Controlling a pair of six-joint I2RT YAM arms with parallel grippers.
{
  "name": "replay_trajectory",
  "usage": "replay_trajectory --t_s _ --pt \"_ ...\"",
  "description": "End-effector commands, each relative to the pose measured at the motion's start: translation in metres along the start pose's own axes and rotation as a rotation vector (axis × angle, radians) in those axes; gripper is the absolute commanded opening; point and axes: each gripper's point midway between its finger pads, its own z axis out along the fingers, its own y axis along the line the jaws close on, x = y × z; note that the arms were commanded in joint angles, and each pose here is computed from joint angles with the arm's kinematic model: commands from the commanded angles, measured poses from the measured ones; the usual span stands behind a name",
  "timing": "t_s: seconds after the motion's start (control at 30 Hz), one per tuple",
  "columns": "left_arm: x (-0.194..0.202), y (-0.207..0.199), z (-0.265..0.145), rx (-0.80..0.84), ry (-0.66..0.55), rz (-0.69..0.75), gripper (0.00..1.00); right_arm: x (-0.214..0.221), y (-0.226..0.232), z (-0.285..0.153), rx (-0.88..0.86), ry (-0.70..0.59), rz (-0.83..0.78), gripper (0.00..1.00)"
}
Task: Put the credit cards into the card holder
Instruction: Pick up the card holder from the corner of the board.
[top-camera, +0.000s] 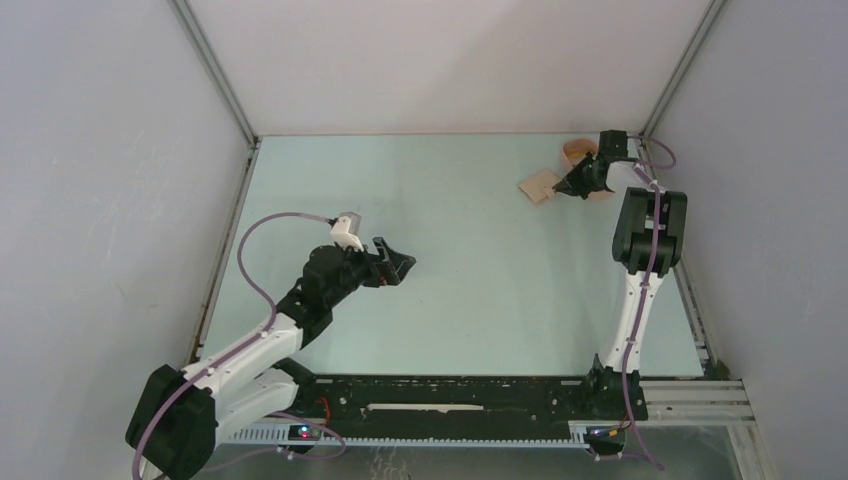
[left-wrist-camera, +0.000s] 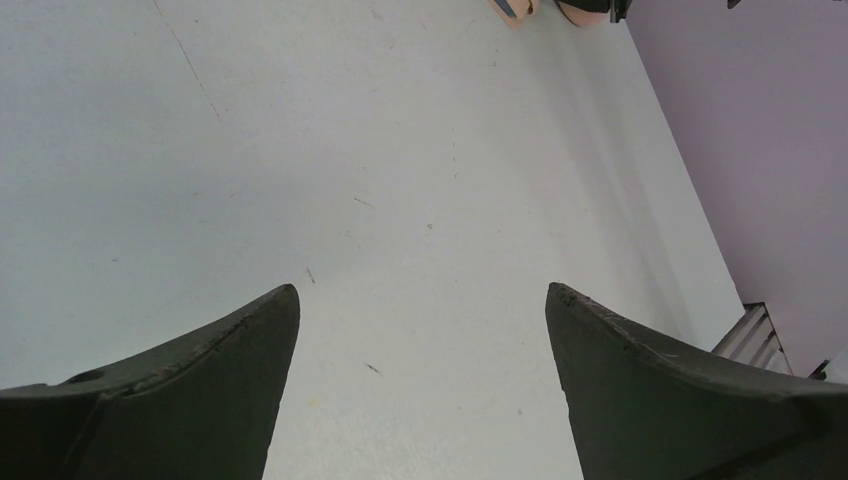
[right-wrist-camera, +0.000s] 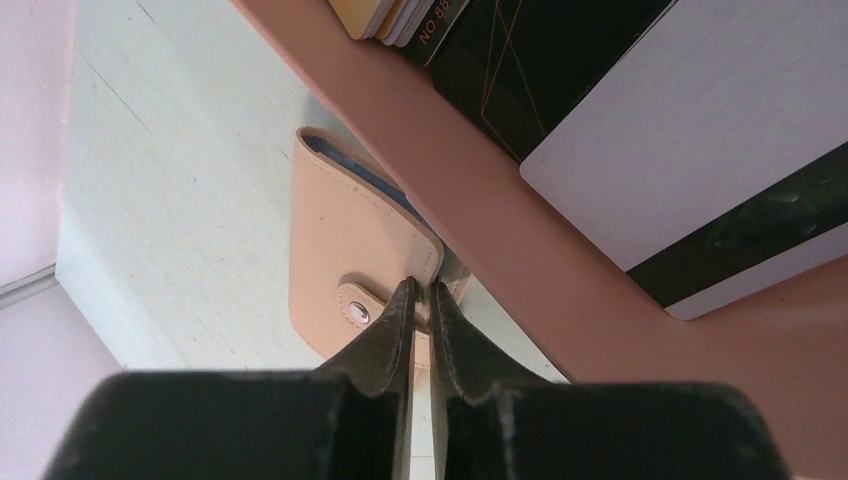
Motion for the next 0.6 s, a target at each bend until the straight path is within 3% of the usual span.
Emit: replay_trajectory --t_s 0.0,0.17,0.3,0.57 --pt "-0.021 -0.017 0.002 0.054 -0.049 -0.003 0.97 -0.008 0.003 0.001 -0.011 -0.013 -0.009 0.09" --pt "-0.018 -0.022 -0.002 0.092 -0.048 0.002 0.96 -0.004 0.016 -0.014 -0.071 -0.004 -0.076 0.00" --pt "-0.014 -0.033 -0.009 0.173 -0.060 0.002 0.95 0.012 0.032 -0.037 -0.148 0.026 -0.178 0.00" --pt "0.006 -0.047 -0.031 0.314 -0.081 -0.075 0.94 0.110 0.063 -0.097 -0.373 0.216 -0.548 0.00"
